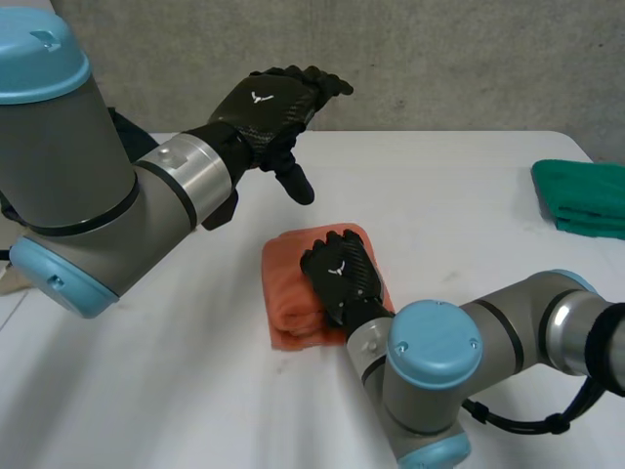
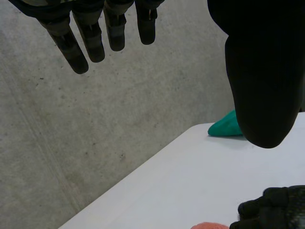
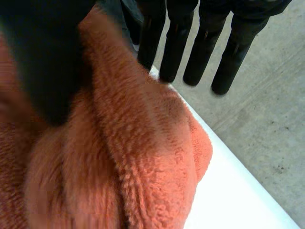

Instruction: Fold the laundry.

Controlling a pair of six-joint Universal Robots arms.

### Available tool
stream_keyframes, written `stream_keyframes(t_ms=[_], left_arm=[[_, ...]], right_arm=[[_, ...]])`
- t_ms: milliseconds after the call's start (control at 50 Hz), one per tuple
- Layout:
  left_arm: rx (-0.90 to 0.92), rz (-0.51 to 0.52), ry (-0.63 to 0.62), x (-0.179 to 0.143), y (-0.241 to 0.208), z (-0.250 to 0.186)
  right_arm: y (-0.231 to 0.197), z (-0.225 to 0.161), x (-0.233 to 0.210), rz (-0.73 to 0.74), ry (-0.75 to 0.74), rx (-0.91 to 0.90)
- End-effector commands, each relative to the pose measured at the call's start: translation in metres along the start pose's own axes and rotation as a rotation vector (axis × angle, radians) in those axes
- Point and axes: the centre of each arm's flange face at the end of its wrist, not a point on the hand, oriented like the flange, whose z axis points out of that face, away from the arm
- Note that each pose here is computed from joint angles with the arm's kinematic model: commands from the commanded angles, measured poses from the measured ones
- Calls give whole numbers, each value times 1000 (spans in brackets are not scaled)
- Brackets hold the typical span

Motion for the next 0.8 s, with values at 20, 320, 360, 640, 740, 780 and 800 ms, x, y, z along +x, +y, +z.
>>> stream_keyframes(t_ms=[20, 320, 360, 640, 740, 780, 800], left_arm=[[6, -7, -6, -3, -2, -1], [19, -15, -10, -12, -9, -6], [19, -15, -10, -13, -9, -5], [9, -37, -3, -10, -6, -6], [11, -38, -3, -11, -5, -5], [11, -38, -5, -12, -5, -5], [11, -39, -6, -12, -5, -4]], right_arm=[[-2, 12, 3, -9, 17, 20], [-3, -6, 21, 43, -65, -82], [-6, -9, 26, 68, -78, -84], [13, -17, 18, 92, -143, -132], [17, -11, 18, 64, -124, -113], [17, -8, 20, 57, -106, -96], [16, -7, 20, 55, -101, -90]])
